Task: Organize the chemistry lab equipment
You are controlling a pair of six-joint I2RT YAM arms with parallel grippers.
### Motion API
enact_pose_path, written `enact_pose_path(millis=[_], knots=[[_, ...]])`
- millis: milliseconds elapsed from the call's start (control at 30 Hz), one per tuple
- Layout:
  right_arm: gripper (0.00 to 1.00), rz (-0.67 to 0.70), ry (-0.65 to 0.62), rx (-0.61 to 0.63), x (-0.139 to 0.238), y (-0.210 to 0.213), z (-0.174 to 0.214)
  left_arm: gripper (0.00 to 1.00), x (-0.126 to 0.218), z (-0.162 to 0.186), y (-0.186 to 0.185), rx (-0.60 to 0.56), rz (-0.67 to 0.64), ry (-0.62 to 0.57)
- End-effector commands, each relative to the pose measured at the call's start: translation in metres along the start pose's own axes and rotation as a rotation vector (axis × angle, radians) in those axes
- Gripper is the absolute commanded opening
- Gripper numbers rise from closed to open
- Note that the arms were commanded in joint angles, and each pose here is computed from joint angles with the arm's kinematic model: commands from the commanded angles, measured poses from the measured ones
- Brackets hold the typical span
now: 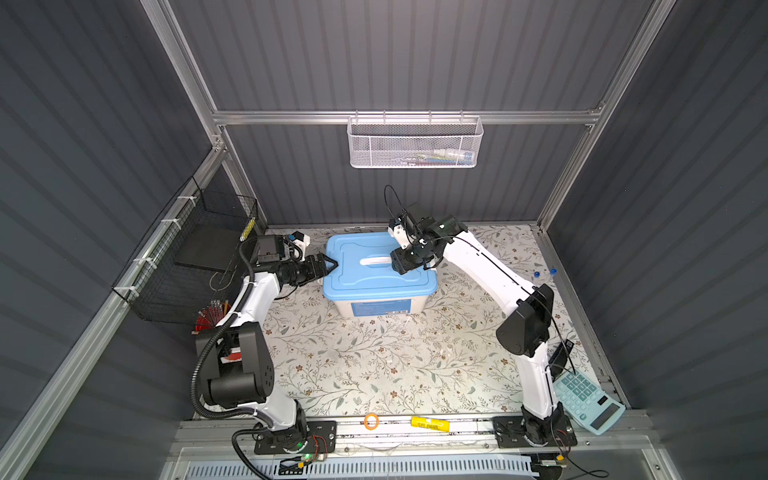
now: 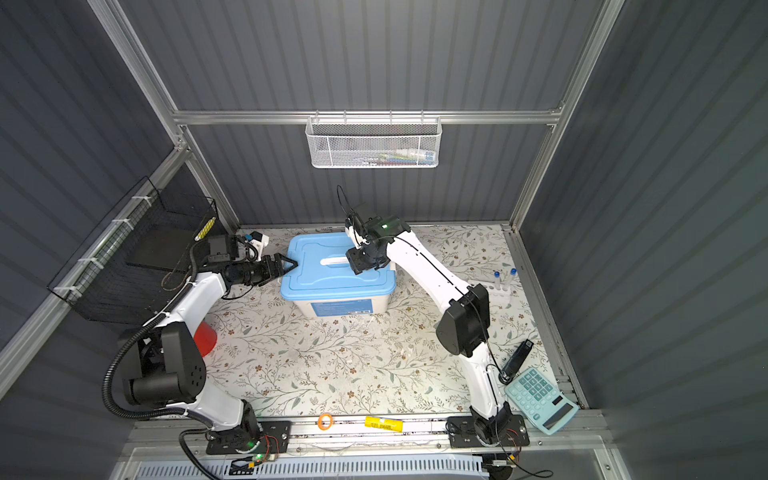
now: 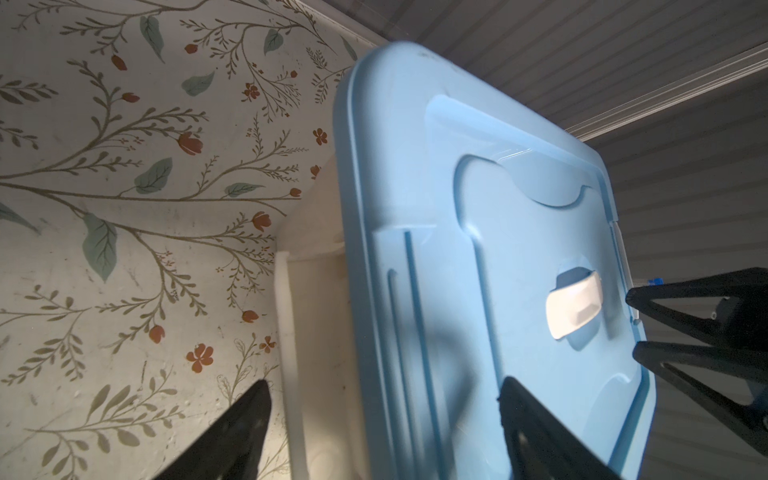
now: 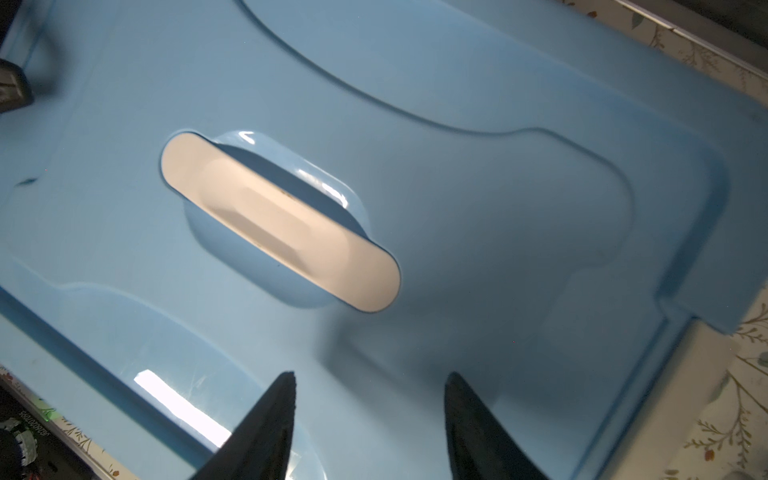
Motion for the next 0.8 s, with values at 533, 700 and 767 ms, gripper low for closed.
enact_pose_path(millis=[533, 700, 767], knots=[[0.59, -0.02, -0.001, -0.005, -0.005, 0.004, 0.0, 0.64, 0.021, -0.015, -0.02, -0.024, 0.026, -0.065], [0.59, -0.021, -0.005, -0.007, -0.004, 0.004, -0.001, 0.6, 0.025, -0.018, -0.023, -0.035, 0.015, -0.073], [0.59, -0.022, -0.006, -0.008, -0.004, 0.005, -0.001, 0.6, 0.027, -0.019, -0.024, -0.04, 0.01, -0.077]])
Point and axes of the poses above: each gripper's point midway between its finger pads, its own x axis back along the fingers, its own y axis along the line the jaws close on, z = x × y, the point moved 3 cm from there along x, back along the fingers, and after that the axes turned 7 degrees about x, right-handed, at the moved point
